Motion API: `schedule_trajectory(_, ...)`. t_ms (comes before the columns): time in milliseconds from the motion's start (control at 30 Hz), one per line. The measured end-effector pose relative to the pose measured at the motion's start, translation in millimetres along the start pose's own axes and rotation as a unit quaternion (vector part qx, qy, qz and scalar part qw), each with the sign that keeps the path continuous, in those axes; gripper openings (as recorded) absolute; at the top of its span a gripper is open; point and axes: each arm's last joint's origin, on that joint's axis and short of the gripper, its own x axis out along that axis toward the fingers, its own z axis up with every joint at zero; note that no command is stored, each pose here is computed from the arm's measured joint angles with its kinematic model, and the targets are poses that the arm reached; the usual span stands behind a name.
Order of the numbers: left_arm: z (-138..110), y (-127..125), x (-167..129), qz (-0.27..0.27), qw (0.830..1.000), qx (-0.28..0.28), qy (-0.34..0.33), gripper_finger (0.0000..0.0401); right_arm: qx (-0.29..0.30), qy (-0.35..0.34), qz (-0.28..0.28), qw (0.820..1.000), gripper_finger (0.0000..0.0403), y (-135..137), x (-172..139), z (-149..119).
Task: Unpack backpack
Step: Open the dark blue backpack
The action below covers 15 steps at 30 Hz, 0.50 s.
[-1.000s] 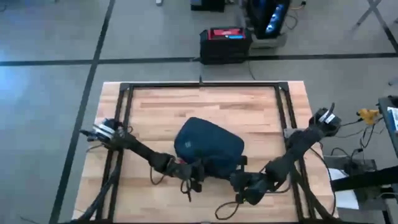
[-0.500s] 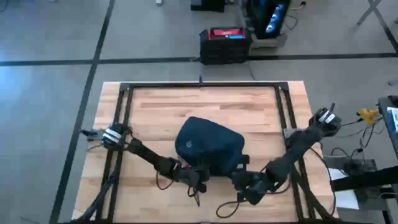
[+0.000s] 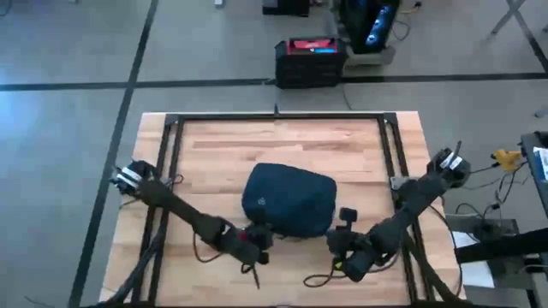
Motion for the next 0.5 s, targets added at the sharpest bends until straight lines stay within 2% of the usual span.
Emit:
schedule_trajectory(100, 2.7, -3.6, 15.3, -0.046, 0.997, 0.002, -0.059, 0.0033, -0.009, -0.018, 0.013, 1.0, 0.0, 2.1, 1.5, 5.5)
schedule_trajectory(200, -3.8, -7.0, 33.6, -0.073, 0.993, -0.002, -0.093, 0.0072, -0.013, -0.022, 0.014, 1.0, 0.0, 1.1, 3.2, 7.7)
schedule_trajectory(333, -14.4, -12.3, 60.6, -0.066, 0.993, -0.01, -0.098, 0.014, -0.013, -0.022, 0.013, 1.0, 0.0, 0.0, 4.3, 8.8)
schedule_trajectory(500, -23.6, -16.7, 95.1, -0.043, 0.997, -0.005, -0.063, 0.022, -0.015, -0.022, 0.013, 1.0, 0.0, 0.0, 4.4, 8.7)
